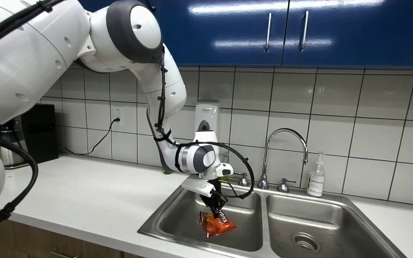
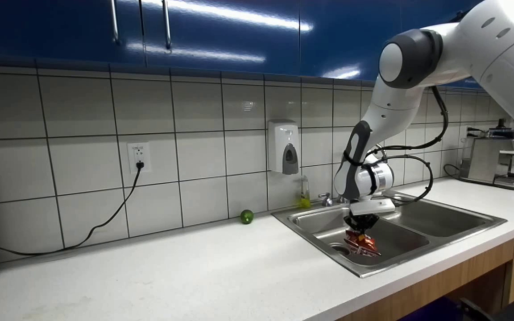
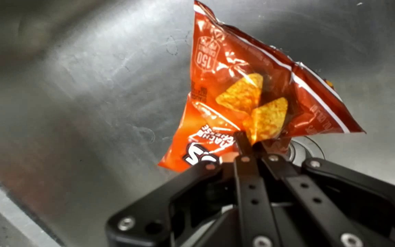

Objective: Put the orange packet in the sink

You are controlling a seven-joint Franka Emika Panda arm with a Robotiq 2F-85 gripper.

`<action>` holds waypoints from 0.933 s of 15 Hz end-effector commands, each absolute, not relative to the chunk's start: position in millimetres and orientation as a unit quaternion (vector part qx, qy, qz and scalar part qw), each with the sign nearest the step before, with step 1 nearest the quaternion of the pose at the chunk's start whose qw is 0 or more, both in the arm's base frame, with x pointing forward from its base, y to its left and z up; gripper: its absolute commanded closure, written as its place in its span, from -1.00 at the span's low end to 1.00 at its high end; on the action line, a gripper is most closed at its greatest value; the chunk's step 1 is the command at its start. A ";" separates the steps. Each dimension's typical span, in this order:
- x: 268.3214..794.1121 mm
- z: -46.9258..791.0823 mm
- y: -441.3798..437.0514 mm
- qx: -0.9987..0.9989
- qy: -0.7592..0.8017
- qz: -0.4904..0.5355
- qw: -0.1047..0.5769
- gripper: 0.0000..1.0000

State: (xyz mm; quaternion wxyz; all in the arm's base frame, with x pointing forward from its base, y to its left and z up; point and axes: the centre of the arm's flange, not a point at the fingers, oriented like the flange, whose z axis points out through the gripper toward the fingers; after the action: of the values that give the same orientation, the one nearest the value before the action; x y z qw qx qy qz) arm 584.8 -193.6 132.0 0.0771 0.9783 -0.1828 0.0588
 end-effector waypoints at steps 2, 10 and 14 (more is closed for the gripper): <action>584.5 98.9 -202.2 0.976 -0.191 0.063 0.085 1.00; 580.4 66.7 -204.9 0.977 -0.186 0.055 0.093 0.46; 582.3 73.9 -206.2 0.976 -0.187 0.058 0.095 -0.12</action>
State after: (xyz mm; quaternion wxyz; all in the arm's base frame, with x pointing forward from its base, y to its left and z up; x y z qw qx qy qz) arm 576.9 -203.3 68.0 0.0925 0.9785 -0.1773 0.0496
